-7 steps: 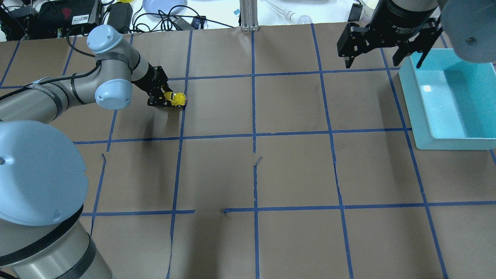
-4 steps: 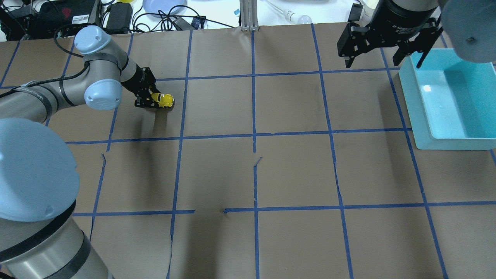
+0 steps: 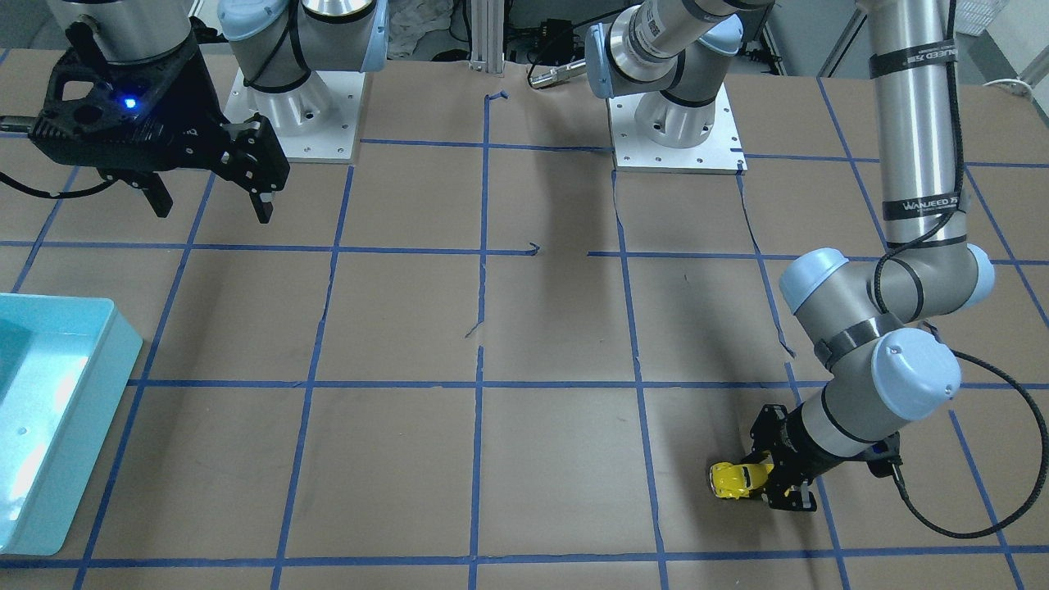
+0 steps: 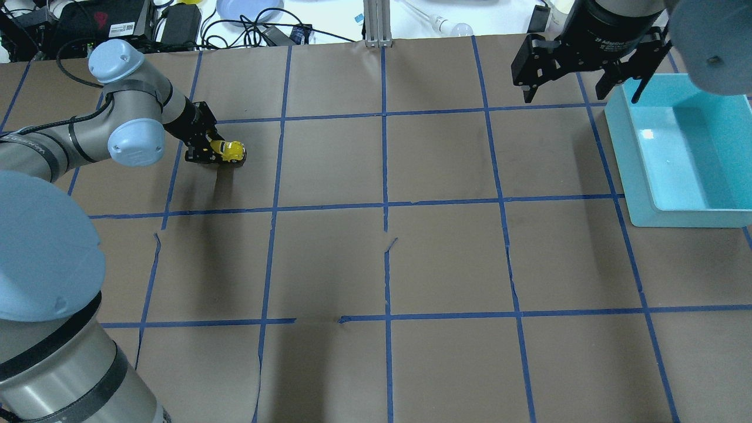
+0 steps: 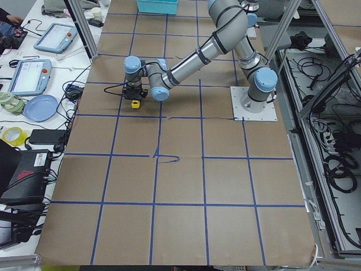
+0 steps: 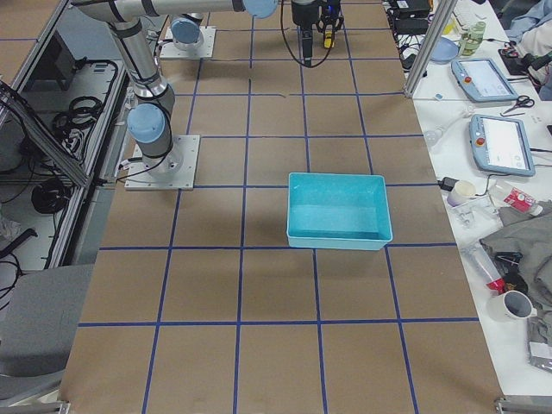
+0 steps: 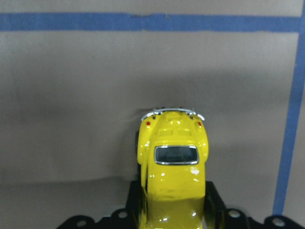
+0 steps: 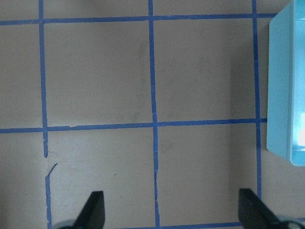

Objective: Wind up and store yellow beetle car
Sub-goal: 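Drag the car back toward the robot with the left gripper to wind it, then open the left gripper, releasing the car to roll toward the blue tray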

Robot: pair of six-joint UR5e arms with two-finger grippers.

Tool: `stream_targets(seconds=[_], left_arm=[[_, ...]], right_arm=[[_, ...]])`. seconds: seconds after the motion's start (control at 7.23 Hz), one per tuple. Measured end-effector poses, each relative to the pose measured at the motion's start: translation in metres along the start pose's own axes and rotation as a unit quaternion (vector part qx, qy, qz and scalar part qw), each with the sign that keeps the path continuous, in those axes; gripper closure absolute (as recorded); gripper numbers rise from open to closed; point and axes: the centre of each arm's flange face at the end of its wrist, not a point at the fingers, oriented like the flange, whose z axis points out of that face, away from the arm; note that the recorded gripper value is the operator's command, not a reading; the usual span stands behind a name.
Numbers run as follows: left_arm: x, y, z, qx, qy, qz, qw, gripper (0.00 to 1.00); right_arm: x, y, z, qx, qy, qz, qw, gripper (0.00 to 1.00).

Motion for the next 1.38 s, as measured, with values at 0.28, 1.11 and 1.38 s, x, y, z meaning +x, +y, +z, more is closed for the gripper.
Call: stream_targets(seconds=[0.28, 1.11, 1.38], left_arm=[[-0.001, -0.01, 0.0, 0.016, -0.004, -0.005, 0.9999, 1.0], [0.0, -0.003, -0.016, 0.016, 0.014, -0.038, 0.9991, 0.16], [0.0, 0.022, -0.044, 0.018, 0.022, -0.013, 0.9995, 0.15]], right_arm=[[0.0, 0.0, 0.0, 0.0, 0.0, 0.0, 1.0, 0.0], [0.0, 0.0, 0.001, -0.001, 0.0, 0.0, 1.0, 0.0], [0.0, 0.0, 0.001, -0.001, 0.0, 0.0, 1.0, 0.0]])
